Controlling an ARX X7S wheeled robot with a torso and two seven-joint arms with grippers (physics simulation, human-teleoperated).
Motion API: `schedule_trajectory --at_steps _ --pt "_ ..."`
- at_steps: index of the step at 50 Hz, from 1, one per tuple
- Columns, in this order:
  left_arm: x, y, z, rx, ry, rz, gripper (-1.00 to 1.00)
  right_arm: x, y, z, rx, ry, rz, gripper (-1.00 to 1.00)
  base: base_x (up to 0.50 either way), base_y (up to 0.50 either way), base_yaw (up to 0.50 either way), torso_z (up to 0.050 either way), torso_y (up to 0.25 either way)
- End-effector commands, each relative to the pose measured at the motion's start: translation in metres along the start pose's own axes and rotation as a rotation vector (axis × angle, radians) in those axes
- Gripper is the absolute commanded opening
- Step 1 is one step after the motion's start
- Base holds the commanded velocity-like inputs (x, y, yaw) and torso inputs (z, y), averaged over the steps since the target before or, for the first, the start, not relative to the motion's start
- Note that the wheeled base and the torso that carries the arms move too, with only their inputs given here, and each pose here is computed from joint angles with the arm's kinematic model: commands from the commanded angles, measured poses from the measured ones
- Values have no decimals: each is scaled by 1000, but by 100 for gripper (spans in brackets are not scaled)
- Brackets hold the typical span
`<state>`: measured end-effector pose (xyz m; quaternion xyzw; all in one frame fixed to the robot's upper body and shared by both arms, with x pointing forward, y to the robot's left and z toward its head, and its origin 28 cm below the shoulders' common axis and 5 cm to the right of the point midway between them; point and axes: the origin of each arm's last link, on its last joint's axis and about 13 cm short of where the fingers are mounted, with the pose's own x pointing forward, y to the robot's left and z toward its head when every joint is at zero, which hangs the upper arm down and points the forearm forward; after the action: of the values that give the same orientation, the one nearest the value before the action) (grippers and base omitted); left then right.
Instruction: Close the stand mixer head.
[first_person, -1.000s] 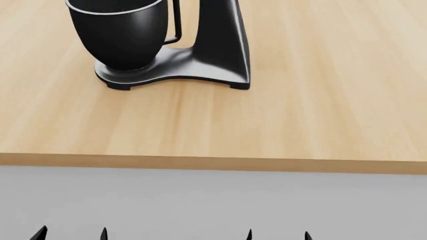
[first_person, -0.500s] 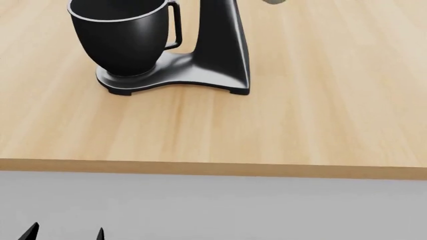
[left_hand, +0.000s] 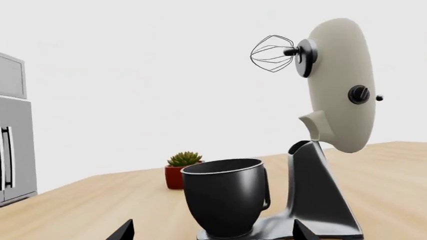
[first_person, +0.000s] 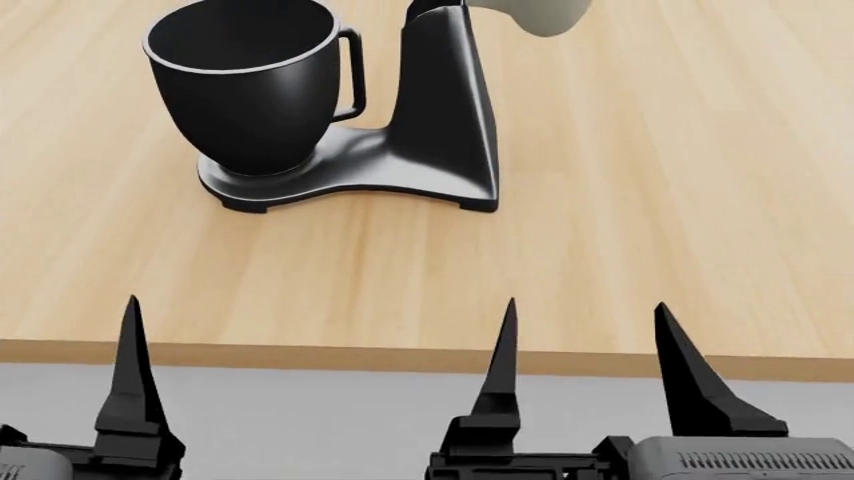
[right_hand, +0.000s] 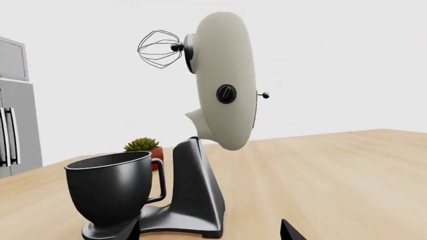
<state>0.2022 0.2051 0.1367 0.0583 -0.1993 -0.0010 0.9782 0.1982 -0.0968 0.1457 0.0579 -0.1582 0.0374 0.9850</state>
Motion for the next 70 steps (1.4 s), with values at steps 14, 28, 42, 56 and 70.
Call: schedule_trajectory --at_steps 14,28,42,56,70 --pt "14 13 13 22 10 57 100 7 -13 22 -161 -64 -3 100 90 157 0 32 0" --pt "25 28 15 41 26 122 100 16 -26 49 -191 -78 -11 100 386 340 0 0 0" --pt "29 31 25 65 17 167 100 19 -41 58 -192 -63 -57 100 486 -156 0 0 0" --pt "29 33 29 62 13 181 100 15 -42 62 -193 -60 -71 100 398 -330 0 0 0" --pt "30 42 37 65 4 207 100 45 -54 90 -105 78 -161 100 22 -5 0 0 0"
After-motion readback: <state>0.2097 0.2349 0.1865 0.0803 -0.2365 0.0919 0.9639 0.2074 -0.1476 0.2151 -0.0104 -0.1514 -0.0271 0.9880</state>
